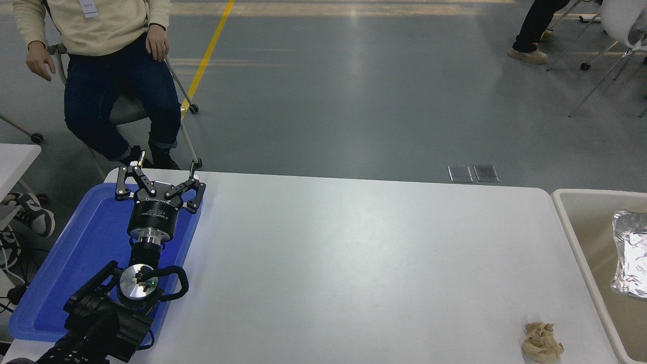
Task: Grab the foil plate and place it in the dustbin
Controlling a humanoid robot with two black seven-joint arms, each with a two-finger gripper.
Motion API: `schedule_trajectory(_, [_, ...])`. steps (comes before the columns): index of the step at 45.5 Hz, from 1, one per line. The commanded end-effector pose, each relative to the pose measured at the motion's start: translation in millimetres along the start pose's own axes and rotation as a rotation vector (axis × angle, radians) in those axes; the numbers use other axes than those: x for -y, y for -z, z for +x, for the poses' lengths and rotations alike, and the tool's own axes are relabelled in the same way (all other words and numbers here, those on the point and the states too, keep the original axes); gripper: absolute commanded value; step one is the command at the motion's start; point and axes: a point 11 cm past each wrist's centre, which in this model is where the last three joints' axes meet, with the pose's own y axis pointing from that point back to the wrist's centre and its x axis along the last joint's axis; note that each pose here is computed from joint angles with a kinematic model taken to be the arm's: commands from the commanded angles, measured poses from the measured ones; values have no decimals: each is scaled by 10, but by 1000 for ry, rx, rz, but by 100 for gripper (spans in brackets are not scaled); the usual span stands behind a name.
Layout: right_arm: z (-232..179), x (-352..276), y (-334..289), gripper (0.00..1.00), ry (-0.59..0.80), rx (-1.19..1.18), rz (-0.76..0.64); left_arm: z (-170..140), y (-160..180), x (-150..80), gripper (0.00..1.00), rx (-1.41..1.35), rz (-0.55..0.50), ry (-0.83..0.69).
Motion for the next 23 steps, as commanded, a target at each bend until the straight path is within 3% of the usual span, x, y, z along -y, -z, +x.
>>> schedule_trajectory(1, [5, 0, -1, 100, -1, 1, -2, 3, -3, -2, 100, 0, 0, -1])
schedule_trajectory(23, [248, -30, 42, 100, -33, 49, 28, 1, 5, -3, 100, 0, 1, 0])
